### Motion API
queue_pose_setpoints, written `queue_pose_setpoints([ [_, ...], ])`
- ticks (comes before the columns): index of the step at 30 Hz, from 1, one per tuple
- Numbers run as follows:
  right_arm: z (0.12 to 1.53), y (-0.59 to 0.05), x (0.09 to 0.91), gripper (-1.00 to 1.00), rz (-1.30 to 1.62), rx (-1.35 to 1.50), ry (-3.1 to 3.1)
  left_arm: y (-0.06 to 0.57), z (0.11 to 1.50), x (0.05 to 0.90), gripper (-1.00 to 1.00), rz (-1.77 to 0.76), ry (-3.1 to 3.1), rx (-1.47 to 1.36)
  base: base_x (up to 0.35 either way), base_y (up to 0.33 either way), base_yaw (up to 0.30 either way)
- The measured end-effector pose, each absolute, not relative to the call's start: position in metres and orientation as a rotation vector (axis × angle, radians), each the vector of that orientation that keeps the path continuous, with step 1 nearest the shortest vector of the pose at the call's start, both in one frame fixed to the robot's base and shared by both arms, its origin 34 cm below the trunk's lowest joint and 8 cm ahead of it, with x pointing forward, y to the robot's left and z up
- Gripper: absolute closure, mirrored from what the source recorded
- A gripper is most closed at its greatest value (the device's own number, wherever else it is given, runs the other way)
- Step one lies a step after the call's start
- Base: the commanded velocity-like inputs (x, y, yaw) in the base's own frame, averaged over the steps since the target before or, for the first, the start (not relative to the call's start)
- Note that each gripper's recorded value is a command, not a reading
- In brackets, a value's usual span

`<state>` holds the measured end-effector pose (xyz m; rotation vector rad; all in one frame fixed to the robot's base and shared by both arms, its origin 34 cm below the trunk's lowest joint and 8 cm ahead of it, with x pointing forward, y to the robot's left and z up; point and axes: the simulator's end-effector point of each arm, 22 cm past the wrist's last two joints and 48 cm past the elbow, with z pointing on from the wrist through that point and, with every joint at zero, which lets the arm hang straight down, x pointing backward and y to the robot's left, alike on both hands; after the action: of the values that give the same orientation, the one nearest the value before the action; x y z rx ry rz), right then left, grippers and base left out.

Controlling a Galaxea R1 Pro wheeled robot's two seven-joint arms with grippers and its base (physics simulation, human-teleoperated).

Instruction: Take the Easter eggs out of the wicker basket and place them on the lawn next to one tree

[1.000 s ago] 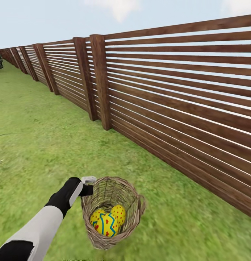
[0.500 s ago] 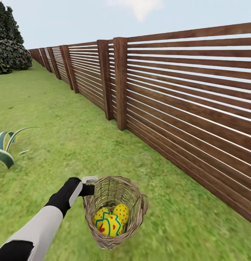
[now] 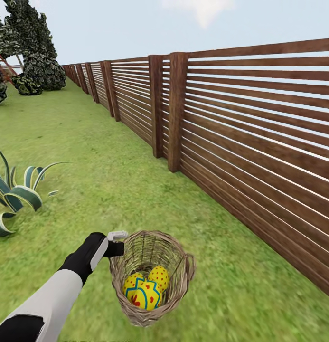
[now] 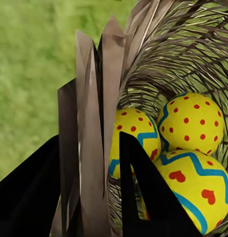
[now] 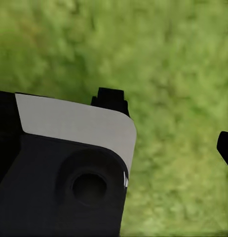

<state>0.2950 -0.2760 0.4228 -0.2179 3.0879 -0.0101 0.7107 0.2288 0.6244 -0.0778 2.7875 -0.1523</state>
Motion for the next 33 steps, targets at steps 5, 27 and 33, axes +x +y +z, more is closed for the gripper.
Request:
queue_pose_setpoints([
  [5, 0.431, -0.276, 0.295, -1.0, -0.01, -0.219, 3.088, 0.231, 0.632, 0.711, 1.0, -0.138, 2.789, -0.068, 0.0, 0.0, 0.298],
  [27, 0.467, -0.276, 0.296, -1.0, -0.011, -0.219, 3.088, 0.218, 0.673, 0.715, 1.0, -0.302, 2.763, -0.125, 0.0, 0.0, 0.298],
  [33, 0.476, -0.276, 0.295, -1.0, -0.01, -0.218, 3.09, 0.218, 0.681, 0.714, 1.0, -0.302, 2.765, -0.126, 0.0, 0.0, 0.298],
])
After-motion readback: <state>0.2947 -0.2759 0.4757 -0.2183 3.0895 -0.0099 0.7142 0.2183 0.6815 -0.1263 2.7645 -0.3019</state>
